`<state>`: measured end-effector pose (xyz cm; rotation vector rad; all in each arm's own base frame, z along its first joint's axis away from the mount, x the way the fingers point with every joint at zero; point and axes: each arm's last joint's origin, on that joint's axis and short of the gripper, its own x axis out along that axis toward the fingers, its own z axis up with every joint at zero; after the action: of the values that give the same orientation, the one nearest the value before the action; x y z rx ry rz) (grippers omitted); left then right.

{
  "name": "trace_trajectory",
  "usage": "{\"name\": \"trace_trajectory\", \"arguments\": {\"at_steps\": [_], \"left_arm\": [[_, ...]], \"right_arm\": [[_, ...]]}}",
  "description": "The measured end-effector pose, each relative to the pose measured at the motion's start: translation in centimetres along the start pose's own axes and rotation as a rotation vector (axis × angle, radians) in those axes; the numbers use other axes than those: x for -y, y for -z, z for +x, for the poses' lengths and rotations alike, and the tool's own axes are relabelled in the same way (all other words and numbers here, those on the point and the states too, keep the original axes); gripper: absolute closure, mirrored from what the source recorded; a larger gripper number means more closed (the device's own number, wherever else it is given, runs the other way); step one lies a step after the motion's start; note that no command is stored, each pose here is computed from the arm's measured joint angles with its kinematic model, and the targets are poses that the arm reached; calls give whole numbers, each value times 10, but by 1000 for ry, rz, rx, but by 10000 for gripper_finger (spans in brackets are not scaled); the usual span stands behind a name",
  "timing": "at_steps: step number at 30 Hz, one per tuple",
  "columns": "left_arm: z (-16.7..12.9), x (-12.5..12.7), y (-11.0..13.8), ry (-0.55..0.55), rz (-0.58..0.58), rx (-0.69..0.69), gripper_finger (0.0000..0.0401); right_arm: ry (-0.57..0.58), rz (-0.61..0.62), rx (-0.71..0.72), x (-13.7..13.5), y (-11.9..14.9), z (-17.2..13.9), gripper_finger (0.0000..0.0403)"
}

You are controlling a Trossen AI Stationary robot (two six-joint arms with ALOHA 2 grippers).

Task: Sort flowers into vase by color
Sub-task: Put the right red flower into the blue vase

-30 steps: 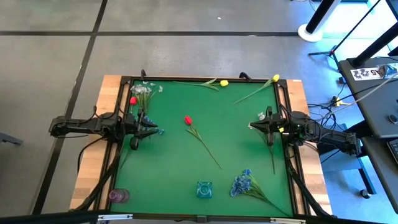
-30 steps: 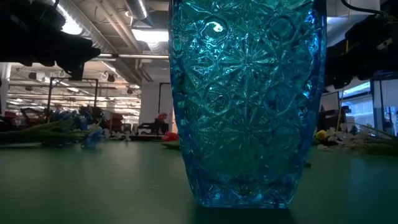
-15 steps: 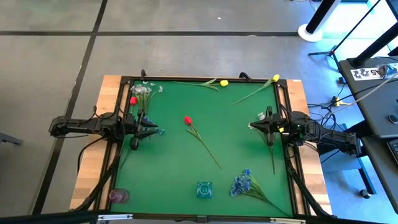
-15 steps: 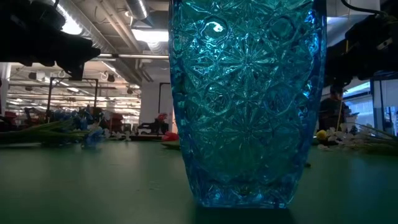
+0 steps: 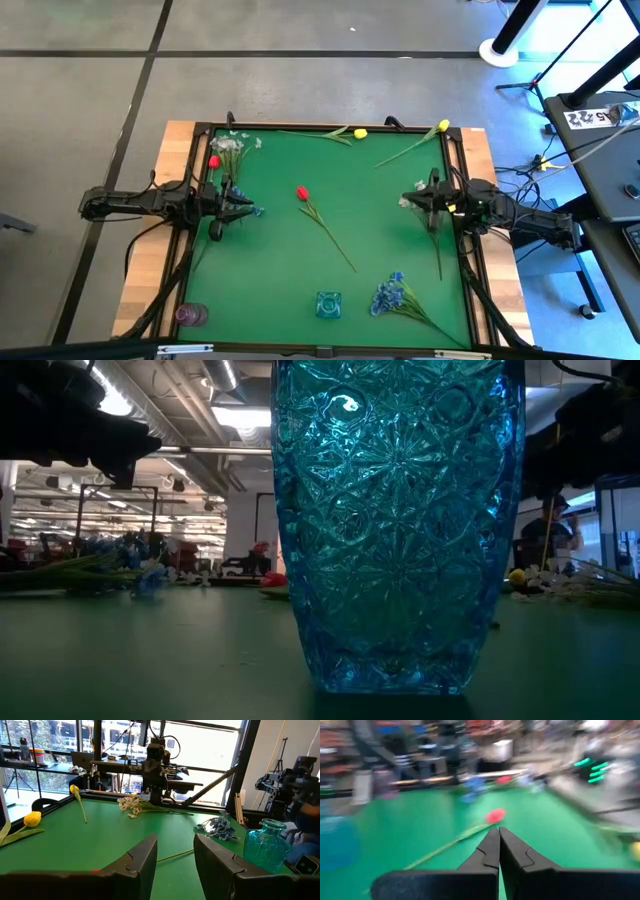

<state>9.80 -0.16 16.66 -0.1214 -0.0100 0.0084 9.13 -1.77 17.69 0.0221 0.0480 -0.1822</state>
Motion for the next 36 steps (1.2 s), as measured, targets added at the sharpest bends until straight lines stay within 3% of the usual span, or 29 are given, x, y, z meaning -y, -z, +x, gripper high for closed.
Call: {"name": "trace_trajectory", "arguments": {"at_steps": [5,11,15,18,24,27,36], "left_arm": [[0,0,0,1,0,0,276],[0,0,0,0,0,0,276],[0,0,0,0,0,0,276],[0,0,0,0,0,0,276],[0,0,0,0,0,0,276],[0,0,0,0,0,1,276],[0,0,0,0,0,0,276]], "right_arm": [[199,47,122,6,-12,-1,402],[161,473,219,6,-17,-2,402],[180,515,281,7,-23,-3,402],[124,607,261,5,-22,-1,402],[-52,677,234,0,-26,5,402],[-87,664,215,-6,-27,13,402],[40,579,147,-44,-14,44,402]]}}
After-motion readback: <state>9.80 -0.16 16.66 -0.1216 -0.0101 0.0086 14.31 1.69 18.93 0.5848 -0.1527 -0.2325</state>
